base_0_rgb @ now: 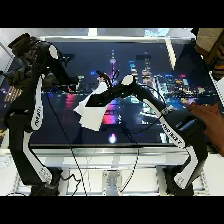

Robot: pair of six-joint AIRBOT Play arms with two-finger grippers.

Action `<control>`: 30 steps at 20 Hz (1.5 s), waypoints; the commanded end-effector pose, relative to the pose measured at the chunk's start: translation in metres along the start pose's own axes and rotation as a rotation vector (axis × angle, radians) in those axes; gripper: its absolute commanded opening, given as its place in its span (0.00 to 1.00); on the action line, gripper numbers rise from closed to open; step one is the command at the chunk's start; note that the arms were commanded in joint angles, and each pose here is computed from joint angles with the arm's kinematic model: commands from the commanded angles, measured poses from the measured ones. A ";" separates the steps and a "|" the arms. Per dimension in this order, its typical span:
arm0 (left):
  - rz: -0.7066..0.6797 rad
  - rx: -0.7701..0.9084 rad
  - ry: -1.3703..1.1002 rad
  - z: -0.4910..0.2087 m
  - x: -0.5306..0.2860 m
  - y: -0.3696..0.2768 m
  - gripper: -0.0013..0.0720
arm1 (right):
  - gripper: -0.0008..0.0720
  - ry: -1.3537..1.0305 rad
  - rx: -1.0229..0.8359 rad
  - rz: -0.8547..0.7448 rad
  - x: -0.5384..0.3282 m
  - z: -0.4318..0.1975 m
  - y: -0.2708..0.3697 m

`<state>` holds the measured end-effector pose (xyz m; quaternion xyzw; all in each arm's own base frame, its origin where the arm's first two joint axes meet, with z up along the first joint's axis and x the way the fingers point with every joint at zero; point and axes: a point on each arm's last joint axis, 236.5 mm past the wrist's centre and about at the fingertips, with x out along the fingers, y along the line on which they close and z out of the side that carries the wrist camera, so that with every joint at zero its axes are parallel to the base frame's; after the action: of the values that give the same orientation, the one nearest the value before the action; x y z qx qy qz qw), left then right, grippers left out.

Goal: Fold the shirts.

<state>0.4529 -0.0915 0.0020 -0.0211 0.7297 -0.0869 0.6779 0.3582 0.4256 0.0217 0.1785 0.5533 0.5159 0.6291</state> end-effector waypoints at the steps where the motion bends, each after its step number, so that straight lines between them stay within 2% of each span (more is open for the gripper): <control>1: -0.044 0.009 -0.002 0.000 -0.001 -0.010 0.54 | 0.66 -0.069 0.035 -0.029 -0.020 0.019 -0.024; 3: -0.173 0.036 -0.018 0.003 -0.004 -0.042 0.53 | 0.66 -0.165 0.090 -0.070 -0.055 0.043 -0.056; 5: -0.318 0.071 -0.061 0.011 -0.011 -0.083 0.48 | 0.66 -0.251 0.164 -0.103 -0.097 0.059 -0.090; 7: -0.375 0.105 -0.117 0.021 -0.013 -0.118 0.14 | 0.66 -0.323 0.232 -0.132 -0.138 0.068 -0.121; 8: -0.379 0.120 -0.129 0.022 -0.008 -0.134 0.05 | 0.66 -0.350 0.257 -0.145 -0.154 0.070 -0.133; 9: -0.379 0.135 -0.131 0.021 0.000 -0.148 0.03 | 0.66 -0.379 0.283 -0.155 -0.170 0.072 -0.145; 12: -0.343 0.170 -0.111 0.016 0.039 -0.181 0.03 | 0.66 -0.429 0.320 -0.189 -0.204 0.071 -0.170; 15: -0.337 0.126 -0.134 0.027 0.064 -0.197 0.03 | 0.66 -0.443 0.361 -0.206 -0.218 0.066 -0.189; 21: -0.357 0.108 -0.205 0.045 0.047 -0.203 0.05 | 0.66 -0.343 0.489 -0.136 -0.173 0.040 -0.240; 23: -0.364 0.116 -0.241 0.052 0.037 -0.203 0.26 | 0.66 -0.318 0.484 -0.119 -0.160 0.043 -0.246; 26: -0.368 0.109 -0.289 0.060 0.018 -0.190 0.43 | 0.66 -0.334 0.426 -0.148 -0.151 0.063 -0.250; 30: -0.384 0.098 -0.371 0.068 -0.020 -0.176 0.43 | 0.66 -0.324 0.448 -0.138 -0.138 0.073 -0.257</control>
<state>0.4975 -0.2789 0.0227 -0.1344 0.5948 -0.2424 0.7546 0.5528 0.2223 -0.0803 0.3523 0.5512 0.3027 0.6931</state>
